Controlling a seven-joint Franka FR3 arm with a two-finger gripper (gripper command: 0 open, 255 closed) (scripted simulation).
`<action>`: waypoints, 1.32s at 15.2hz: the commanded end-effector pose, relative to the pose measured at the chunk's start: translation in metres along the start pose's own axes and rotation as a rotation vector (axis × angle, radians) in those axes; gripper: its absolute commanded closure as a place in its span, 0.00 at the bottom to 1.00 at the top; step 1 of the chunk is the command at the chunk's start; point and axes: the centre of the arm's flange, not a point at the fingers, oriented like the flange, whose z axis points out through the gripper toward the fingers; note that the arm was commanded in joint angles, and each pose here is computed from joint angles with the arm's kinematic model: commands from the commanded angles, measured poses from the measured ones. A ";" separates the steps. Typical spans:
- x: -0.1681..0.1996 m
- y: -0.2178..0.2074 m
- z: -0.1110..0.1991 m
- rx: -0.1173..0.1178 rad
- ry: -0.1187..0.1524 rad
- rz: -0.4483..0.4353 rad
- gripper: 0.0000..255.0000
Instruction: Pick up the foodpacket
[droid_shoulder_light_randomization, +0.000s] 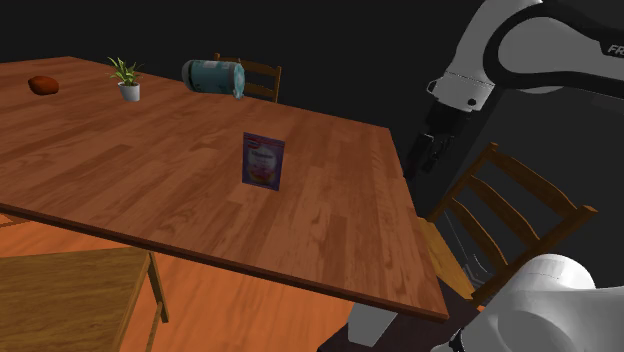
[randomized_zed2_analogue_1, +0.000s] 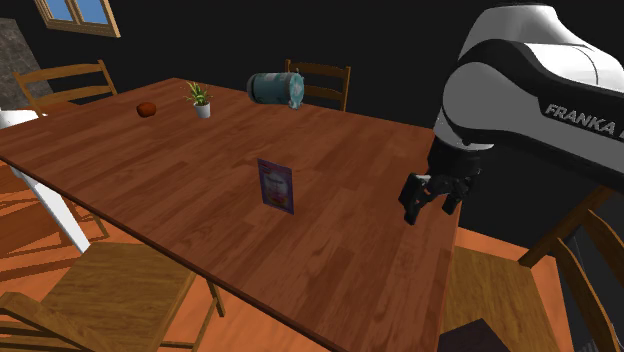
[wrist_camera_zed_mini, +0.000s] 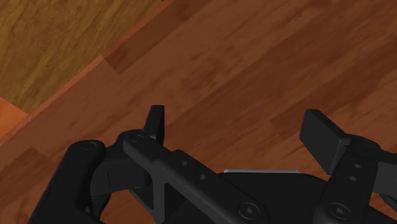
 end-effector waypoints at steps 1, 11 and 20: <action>0.000 0.000 0.000 0.000 0.000 0.000 0.00; 0.122 -0.059 0.001 -0.027 -0.020 -0.220 0.00; 0.219 -0.134 0.005 -0.051 -0.038 -0.418 0.00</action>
